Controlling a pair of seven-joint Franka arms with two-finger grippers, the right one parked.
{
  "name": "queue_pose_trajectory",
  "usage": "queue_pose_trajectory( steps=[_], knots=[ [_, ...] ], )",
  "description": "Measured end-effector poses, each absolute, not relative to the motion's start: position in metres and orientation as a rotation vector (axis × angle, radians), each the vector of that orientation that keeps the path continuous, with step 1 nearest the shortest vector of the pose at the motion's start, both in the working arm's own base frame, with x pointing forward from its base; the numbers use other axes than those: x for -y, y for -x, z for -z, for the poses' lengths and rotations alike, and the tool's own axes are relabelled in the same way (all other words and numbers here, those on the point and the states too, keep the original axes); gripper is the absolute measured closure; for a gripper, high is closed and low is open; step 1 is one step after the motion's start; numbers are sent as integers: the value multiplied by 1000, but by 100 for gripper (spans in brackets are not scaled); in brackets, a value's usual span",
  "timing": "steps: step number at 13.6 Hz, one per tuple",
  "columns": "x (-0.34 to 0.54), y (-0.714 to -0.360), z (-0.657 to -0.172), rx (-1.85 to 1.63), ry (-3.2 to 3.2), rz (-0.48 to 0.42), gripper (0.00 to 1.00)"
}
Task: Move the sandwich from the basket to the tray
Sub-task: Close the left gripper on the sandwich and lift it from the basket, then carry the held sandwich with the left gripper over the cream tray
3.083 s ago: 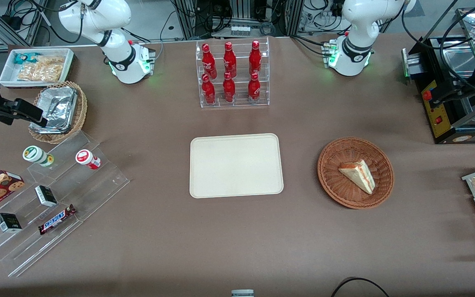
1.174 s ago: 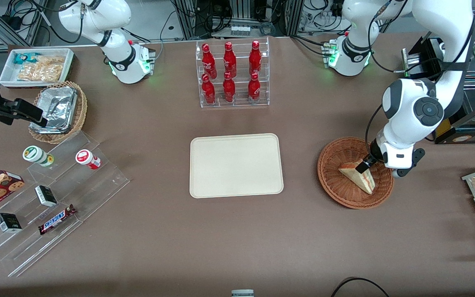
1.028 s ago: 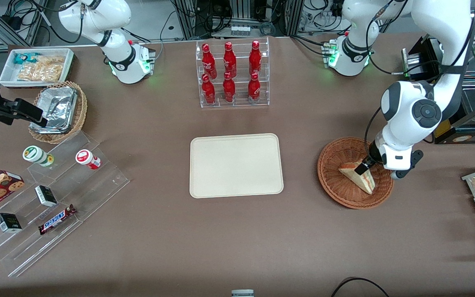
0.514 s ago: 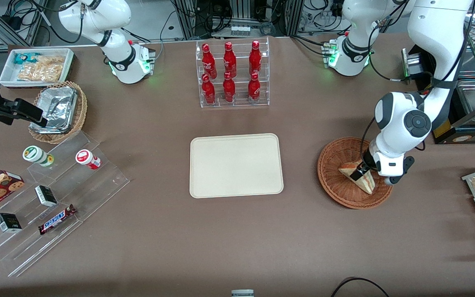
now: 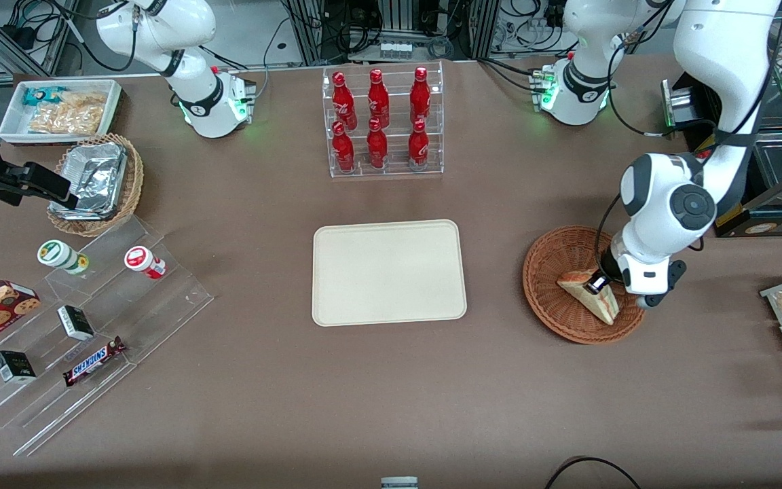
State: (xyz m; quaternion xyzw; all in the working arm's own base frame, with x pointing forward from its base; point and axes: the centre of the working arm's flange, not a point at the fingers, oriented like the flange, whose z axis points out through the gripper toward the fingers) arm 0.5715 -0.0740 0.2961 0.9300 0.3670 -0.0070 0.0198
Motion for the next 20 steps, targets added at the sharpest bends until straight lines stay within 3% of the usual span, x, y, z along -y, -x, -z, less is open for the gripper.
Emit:
queue_pose_trajectory(
  steps=[1,3,5,7,14,20],
  knots=[
    [77,-578,-321,-1126,-2913,71,82],
    [103,-589,-385,-1054,-2965,145,83],
    [150,-589,-436,-943,-2994,153,83],
    [202,-576,-449,-820,-3009,150,83],
    [391,-516,-398,-323,-3139,194,85],
    [490,-506,-327,-172,-3083,-17,86]
  ],
)
